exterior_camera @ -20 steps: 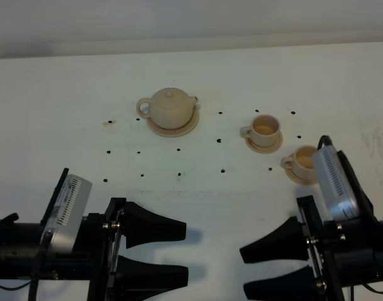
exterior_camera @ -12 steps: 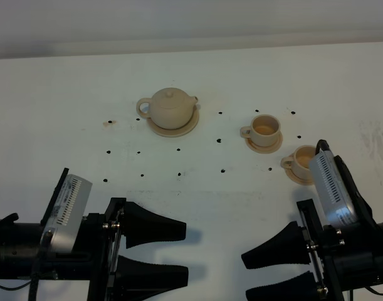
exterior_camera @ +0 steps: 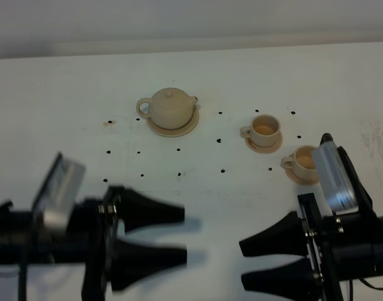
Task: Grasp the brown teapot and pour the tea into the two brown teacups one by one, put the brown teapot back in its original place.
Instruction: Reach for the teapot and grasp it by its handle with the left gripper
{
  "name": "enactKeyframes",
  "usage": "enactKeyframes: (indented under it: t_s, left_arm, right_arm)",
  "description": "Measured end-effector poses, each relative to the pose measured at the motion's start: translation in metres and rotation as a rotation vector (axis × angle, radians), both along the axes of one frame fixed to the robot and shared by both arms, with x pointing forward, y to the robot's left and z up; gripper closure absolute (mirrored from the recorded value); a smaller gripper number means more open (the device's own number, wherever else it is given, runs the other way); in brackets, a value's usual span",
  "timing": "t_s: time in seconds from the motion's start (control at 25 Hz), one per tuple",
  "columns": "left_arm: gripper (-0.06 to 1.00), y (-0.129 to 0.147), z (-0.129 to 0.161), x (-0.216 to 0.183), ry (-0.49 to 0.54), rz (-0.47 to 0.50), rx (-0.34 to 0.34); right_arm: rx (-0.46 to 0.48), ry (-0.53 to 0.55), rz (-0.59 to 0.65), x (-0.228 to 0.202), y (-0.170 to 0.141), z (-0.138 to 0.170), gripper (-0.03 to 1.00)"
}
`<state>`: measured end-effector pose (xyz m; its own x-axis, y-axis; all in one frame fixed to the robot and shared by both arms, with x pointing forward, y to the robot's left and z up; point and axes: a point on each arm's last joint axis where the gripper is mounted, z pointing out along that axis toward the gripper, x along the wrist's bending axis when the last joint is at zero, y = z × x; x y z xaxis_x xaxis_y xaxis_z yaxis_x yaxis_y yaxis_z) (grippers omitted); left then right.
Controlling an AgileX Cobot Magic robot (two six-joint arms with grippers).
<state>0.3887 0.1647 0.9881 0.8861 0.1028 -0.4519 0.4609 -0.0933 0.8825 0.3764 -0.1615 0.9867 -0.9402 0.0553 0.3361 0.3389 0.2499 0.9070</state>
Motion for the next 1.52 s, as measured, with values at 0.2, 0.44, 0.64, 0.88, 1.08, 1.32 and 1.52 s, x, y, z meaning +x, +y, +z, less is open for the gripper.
enactKeyframes:
  t_s: [0.2,0.44,0.64,0.88,1.08,1.32,1.52]
  left_arm:
    - [0.34,0.013,0.049,0.025,-0.003,0.050,0.026]
    - [0.34,0.027,0.104,0.049,0.096,0.200,0.254]
    - [0.34,0.040,0.123,0.066,0.100,0.372,0.439]
    - [0.34,0.048,0.125,0.082,0.092,0.536,0.482]
    - [0.34,0.047,0.111,0.098,0.134,0.545,0.506]
    - [0.34,0.043,0.106,0.124,0.158,0.541,0.516]
    - [0.34,0.040,0.100,0.144,0.180,0.535,0.523]
  right_arm:
    - [-0.106,0.145,-0.071,0.018,0.003,0.010,0.55]
    - [-0.319,0.312,-0.173,0.035,0.001,0.034,0.55]
    - [-0.519,0.310,-0.338,0.033,-0.016,0.064,0.55]
    - [-0.746,0.296,-0.680,0.007,-0.058,0.083,0.55]
    - [-0.809,0.271,-0.899,-0.030,-0.090,0.084,0.55]
    - [-0.752,0.182,-0.934,-0.072,-0.107,0.071,0.55]
    - [-0.703,0.094,-0.934,-0.094,-0.115,0.060,0.55]
